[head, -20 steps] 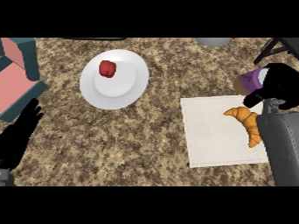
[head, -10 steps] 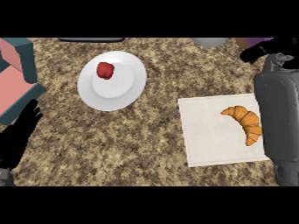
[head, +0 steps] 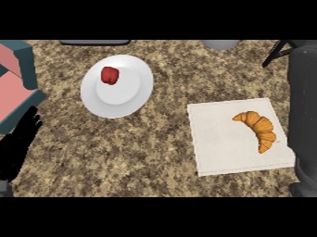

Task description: Pick the can from the placemat and place it in the tiered shelf

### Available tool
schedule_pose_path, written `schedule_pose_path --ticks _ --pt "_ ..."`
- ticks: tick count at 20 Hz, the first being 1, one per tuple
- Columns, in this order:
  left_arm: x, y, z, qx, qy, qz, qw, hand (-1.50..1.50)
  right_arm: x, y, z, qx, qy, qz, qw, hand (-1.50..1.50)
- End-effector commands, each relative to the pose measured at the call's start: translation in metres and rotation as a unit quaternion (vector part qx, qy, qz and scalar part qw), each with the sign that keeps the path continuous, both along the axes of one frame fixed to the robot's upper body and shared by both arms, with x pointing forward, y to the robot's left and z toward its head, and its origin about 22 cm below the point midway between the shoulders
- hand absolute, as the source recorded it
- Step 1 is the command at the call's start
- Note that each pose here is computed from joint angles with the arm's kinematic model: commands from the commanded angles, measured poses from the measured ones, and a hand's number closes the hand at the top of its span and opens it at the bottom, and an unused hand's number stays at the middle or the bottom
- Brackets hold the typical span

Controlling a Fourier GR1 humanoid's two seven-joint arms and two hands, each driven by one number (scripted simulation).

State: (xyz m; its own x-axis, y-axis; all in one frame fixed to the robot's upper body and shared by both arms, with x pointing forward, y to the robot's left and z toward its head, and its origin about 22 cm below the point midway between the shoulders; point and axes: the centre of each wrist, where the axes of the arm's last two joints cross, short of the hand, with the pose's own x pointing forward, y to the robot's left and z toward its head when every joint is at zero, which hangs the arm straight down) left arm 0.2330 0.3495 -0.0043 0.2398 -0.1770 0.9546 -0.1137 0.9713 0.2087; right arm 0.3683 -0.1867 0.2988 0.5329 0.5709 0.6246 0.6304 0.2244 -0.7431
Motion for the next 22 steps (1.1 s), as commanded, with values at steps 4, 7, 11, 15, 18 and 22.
schedule_pose_path --ticks 4,7,11,15,18,22 --pt "-0.010 0.004 -0.008 0.004 0.001 0.001 1.0000 0.00 0.002 0.005 0.046 -0.010 -0.027 -0.078 0.997 1.50" --pt "0.009 0.003 0.014 0.002 -0.009 0.008 0.9999 0.00 0.004 -0.026 0.067 -0.064 0.036 -0.128 0.989 1.50" --pt "0.005 0.010 0.004 -0.001 -0.003 0.003 1.0000 0.00 0.005 -0.051 0.079 -0.052 0.049 -0.126 0.989 1.50" --pt "0.011 -0.011 0.008 0.006 -0.003 -0.010 0.9999 0.00 0.017 -0.043 0.089 -0.064 0.067 -0.149 0.985 1.50" --pt "0.001 0.005 -0.002 -0.007 -0.001 0.004 1.0000 0.00 0.020 -0.071 0.087 -0.066 0.066 -0.151 0.984 1.50" --pt "-0.008 -0.003 0.007 -0.003 -0.002 -0.002 1.0000 0.00 0.022 -0.106 0.079 -0.071 0.079 -0.178 0.978 1.50"
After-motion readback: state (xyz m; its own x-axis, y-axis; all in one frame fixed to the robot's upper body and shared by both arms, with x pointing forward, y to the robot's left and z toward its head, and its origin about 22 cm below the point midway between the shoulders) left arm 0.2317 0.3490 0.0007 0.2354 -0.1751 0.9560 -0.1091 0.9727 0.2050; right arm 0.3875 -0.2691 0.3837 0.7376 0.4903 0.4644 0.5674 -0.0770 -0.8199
